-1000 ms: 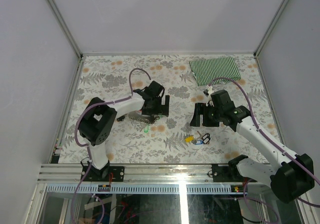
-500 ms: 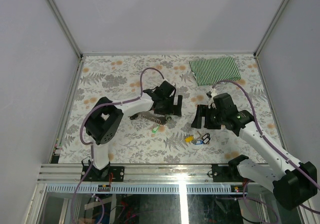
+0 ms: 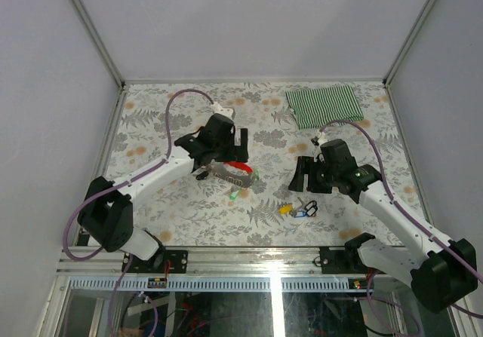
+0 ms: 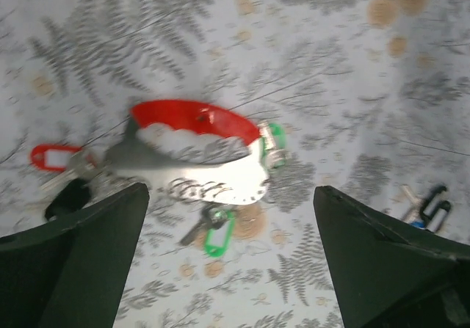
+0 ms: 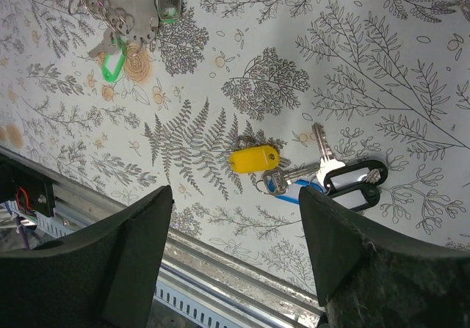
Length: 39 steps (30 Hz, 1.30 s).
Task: Put the keys on the keyring
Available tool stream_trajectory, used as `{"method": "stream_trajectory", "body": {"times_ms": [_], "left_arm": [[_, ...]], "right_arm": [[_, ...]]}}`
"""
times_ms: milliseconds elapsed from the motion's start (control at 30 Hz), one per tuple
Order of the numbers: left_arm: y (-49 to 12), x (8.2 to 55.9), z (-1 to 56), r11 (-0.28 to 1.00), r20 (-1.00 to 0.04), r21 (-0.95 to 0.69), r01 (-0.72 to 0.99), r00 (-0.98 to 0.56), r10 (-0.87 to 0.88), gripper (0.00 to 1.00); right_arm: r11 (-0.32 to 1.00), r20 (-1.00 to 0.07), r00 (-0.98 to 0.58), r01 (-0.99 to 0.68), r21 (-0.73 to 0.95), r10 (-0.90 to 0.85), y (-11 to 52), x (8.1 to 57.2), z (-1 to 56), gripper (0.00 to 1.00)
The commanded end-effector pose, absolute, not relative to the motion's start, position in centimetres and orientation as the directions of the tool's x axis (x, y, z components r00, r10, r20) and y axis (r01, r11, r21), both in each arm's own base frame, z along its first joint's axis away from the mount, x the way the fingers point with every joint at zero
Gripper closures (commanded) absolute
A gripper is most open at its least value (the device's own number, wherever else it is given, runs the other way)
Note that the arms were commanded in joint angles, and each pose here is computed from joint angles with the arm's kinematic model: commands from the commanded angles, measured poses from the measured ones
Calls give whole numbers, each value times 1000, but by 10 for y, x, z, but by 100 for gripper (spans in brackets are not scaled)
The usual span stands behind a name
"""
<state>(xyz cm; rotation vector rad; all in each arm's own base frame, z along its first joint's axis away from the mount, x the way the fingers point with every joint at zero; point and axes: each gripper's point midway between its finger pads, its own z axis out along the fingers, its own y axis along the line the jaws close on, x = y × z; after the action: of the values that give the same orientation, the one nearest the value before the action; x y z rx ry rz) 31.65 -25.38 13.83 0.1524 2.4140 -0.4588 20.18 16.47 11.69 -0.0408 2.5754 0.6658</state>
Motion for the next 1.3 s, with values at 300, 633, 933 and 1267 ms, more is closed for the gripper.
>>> {"method": "stream_trajectory", "body": {"times_ms": [300,633,933,1267], "left_arm": [[-213,283,93,953,-539,-255,166,-842,2,34],[-240,271,75,941,-528,-222,255,-843,104,52],[-246,281,71,948,-541,-183,261,-832,124,48],[-242,328,81,972,-541,-125,200,-835,102,48]], "right_arm": [[856,-468,-882,-196,479,60,179,210,125,26],[846,-453,-889,-193,497,64,182,206,121,26],[843,-449,-892,-198,500,57,183,205,120,26],[848,-454,-890,-208,487,43,180,203,121,26]]}}
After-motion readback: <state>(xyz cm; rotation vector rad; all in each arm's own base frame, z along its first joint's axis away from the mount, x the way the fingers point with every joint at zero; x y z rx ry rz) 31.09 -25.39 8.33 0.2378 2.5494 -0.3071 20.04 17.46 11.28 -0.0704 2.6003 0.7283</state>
